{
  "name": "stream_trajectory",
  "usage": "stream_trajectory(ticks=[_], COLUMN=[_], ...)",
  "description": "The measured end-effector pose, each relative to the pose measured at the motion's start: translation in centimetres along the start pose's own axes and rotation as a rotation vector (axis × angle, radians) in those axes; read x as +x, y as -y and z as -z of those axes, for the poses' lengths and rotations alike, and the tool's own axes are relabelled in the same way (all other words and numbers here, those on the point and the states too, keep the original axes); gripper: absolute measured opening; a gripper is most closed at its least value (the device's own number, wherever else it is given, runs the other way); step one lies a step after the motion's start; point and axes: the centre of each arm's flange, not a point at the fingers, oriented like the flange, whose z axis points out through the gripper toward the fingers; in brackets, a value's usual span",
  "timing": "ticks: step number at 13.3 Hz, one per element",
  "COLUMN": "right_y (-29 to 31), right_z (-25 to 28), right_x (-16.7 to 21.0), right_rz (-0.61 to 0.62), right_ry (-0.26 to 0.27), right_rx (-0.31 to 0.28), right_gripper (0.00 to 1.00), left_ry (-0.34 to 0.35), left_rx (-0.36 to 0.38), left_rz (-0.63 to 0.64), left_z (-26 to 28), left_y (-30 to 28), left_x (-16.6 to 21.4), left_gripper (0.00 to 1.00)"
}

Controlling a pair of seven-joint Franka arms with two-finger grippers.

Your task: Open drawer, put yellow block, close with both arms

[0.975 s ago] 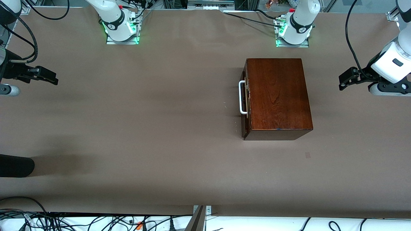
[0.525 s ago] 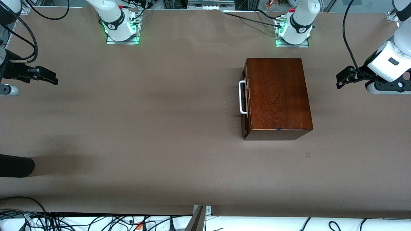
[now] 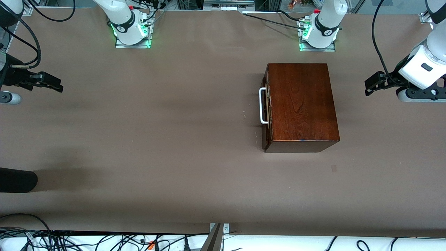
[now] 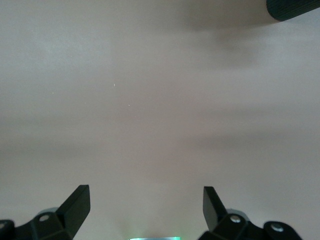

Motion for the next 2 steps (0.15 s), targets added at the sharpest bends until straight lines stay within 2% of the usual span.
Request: stream_trajectory(ticks=[2], right_y=[0.00], right_z=[0.00], right_x=[0.00], right_rz=[0.000], right_ry=[0.000], right_rx=[0.000], right_gripper=[1.00], left_ry=[0.000], left_rx=[0.000], left_rz=[0.000], left_z=[0.02], left_y=[0.00], left_x=[0.00], left_gripper=[1.00])
